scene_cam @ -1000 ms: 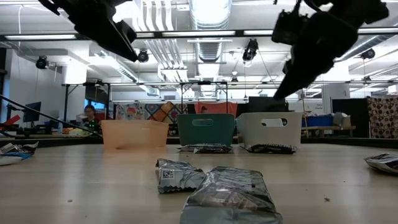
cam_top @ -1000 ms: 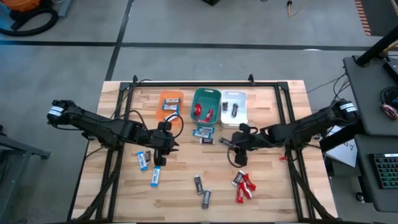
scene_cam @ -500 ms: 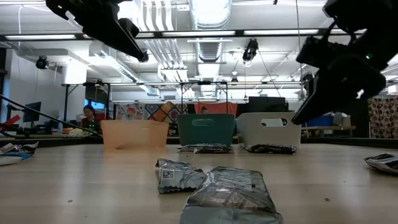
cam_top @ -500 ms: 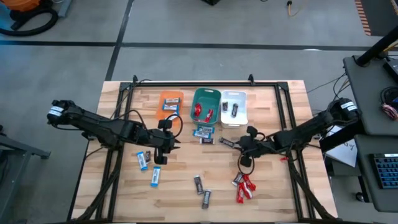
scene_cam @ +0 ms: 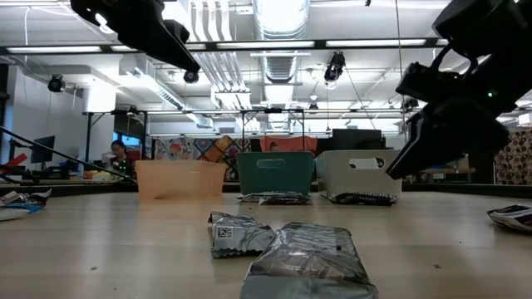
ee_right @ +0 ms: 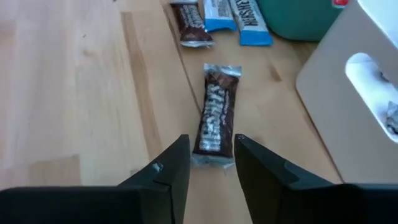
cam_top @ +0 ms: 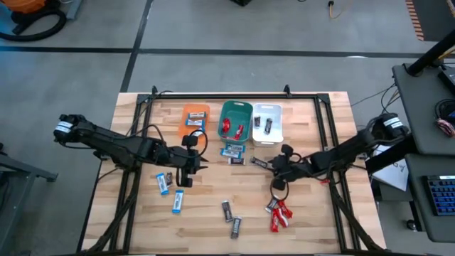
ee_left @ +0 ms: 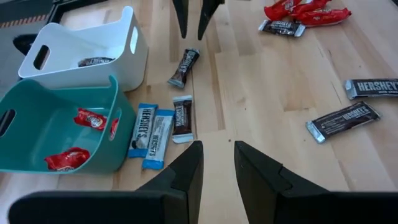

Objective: Organize candy in baskets
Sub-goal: Put the brown chocolate into the white bin

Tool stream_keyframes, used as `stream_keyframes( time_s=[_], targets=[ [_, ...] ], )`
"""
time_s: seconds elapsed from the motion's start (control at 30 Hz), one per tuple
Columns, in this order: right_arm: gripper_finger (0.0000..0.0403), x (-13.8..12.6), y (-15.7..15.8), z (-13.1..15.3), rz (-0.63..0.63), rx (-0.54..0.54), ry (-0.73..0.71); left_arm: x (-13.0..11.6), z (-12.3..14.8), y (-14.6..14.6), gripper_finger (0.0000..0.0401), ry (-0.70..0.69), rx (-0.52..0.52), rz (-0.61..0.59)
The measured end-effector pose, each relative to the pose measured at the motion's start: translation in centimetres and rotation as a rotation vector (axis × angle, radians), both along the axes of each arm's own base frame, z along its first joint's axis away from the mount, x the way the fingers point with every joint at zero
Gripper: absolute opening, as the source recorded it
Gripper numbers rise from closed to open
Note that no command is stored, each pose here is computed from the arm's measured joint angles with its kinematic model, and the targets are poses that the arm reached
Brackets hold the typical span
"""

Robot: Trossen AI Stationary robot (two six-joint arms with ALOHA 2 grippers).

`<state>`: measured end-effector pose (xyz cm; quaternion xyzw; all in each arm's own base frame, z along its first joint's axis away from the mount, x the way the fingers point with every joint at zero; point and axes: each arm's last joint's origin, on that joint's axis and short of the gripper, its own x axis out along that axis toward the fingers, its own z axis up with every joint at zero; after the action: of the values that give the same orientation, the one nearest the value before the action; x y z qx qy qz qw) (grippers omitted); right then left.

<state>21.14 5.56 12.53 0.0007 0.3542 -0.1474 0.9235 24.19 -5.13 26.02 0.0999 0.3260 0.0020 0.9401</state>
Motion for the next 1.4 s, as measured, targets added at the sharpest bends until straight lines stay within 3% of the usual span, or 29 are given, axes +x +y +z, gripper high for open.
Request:
stream_keyframes(
  time_s=[0.37, 0.57, 1.4],
  targets=[
    [0.0198, 1.2, 0.3, -2.2, -0.038, -0.017, -0.010, 0.0, 0.0, 0.0, 0.0075, -0.004, 0.004, -0.004],
    [0.0205, 1.1, 0.2, -3.1, -0.094, -0.028, 0.009, 0.0, 0.0, 0.0, 0.0075, -0.005, 0.004, -0.004],
    [0.0053, 1.4, 0.3, -3.6, -0.139, 0.036, -0.023, 0.1, 0.1, 0.0, 0.0075, -0.013, 0.005, -0.006]
  ],
)
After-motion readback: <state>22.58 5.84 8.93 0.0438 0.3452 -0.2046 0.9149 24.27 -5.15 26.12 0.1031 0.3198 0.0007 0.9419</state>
